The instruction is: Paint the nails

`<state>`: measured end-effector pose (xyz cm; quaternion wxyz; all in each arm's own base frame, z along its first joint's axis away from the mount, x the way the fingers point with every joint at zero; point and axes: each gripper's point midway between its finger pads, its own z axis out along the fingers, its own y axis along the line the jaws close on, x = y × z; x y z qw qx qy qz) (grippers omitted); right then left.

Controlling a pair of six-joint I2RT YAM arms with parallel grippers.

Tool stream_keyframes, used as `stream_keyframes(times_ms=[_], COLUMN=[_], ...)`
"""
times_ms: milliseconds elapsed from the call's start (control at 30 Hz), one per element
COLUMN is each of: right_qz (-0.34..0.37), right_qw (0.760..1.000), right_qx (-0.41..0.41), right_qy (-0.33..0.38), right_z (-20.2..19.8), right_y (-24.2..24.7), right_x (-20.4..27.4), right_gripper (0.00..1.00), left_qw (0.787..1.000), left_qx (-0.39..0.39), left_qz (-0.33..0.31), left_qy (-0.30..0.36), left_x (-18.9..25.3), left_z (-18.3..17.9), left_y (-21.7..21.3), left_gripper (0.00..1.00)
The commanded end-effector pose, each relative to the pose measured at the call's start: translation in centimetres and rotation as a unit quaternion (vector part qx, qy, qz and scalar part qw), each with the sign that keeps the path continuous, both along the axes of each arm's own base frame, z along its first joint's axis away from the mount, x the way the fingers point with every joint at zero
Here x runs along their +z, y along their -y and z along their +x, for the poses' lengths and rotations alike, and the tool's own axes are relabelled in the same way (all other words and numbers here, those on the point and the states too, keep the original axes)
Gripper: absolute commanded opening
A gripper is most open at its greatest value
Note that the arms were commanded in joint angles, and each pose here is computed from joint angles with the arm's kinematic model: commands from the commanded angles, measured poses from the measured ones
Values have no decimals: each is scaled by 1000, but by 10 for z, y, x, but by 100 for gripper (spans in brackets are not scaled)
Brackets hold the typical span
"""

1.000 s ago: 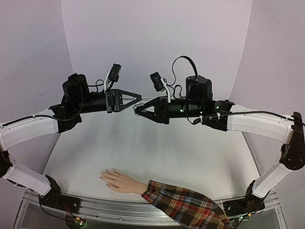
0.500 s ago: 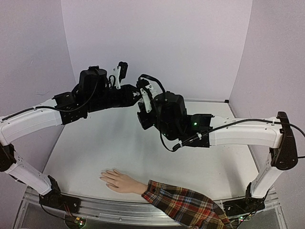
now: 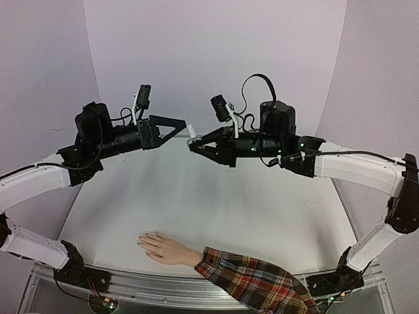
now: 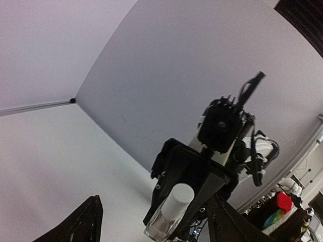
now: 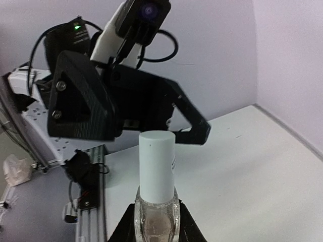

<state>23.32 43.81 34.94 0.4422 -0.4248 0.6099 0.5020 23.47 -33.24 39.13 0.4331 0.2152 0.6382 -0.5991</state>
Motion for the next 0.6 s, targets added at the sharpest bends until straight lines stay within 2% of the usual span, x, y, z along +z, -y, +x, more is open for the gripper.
stream_keyframes(times_ms=[0,67,233,400,500,567], right_qz=[56,65,73,76,79,53], right_qw=[985,984,985,991,996,985], right_qx=[161,164,151,97,-2,-161], right_qy=[-32,-36,-45,-42,-42,-29], right_z=[-48,-46,-36,-17,13,52], right_y=[-8,-9,-10,-9,-6,4], right_x=[39,43,43,39,35,26], right_gripper=[0,0,0,0,0,0], left_qw=[992,990,988,989,993,999], left_qx=[-107,-125,-146,-139,-112,-31], left_qz=[-41,-40,-32,-19,-4,28], left_qy=[44,44,42,42,36,16], left_x=[32,33,30,27,22,12], left_z=[-33,-36,-41,-38,-28,0], left_y=[10,13,16,16,18,15], left_gripper=[65,56,46,22,6,0])
